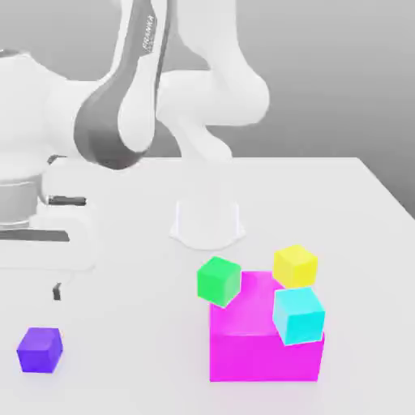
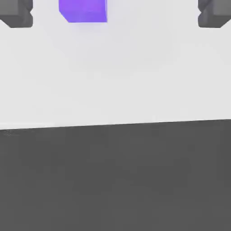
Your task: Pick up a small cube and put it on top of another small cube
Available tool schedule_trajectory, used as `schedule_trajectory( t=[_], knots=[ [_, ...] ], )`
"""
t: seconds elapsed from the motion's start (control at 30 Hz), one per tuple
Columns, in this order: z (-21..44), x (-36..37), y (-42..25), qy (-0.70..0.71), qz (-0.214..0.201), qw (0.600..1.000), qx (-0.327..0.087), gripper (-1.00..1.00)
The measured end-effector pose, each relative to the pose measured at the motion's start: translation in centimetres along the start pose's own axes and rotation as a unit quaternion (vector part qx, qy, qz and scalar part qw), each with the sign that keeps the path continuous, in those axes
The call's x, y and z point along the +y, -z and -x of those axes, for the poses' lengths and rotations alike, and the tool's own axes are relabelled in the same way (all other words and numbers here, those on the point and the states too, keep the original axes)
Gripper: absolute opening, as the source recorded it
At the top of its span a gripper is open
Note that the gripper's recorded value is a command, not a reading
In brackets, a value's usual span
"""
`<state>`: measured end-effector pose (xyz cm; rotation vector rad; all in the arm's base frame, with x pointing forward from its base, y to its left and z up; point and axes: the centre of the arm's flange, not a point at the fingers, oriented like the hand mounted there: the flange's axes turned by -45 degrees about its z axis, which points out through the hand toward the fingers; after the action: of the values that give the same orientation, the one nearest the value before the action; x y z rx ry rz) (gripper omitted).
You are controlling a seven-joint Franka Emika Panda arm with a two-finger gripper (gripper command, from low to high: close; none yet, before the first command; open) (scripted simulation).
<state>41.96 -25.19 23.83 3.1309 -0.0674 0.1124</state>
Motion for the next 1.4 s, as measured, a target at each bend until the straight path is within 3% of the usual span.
schedule_trajectory(
  t=[0.1, 0.23, 0.27, 0.47, 0.67, 0.87, 1.03, 1.4],
  knots=[
    [2.3, 1.5, -4.6, 0.0, -0.002, 1.0, -0.03, 0.0],
    [3.1, 1.8, -9.9, 0.0, -0.002, 0.999, -0.036, 0.0],
    [3.2, 1.7, -10.6, -0.001, -0.003, 0.999, -0.036, -1.0],
    [3.3, 1.7, -10.9, -0.001, -0.004, 0.999, -0.037, -1.0],
    [2.7, 1.5, -4.9, 0.0, -0.004, 0.999, -0.036, -1.0],
    [-0.6, -12.1, 0.5, 0.057, -0.042, 0.997, -0.026, -1.0],
    [0.5, -22.2, 4.8, 0.094, -0.057, 0.994, -0.029, -1.0],
    [11.0, -38.6, 11.4, 0.174, -0.018, 0.984, -0.037, -1.0]
  ],
)
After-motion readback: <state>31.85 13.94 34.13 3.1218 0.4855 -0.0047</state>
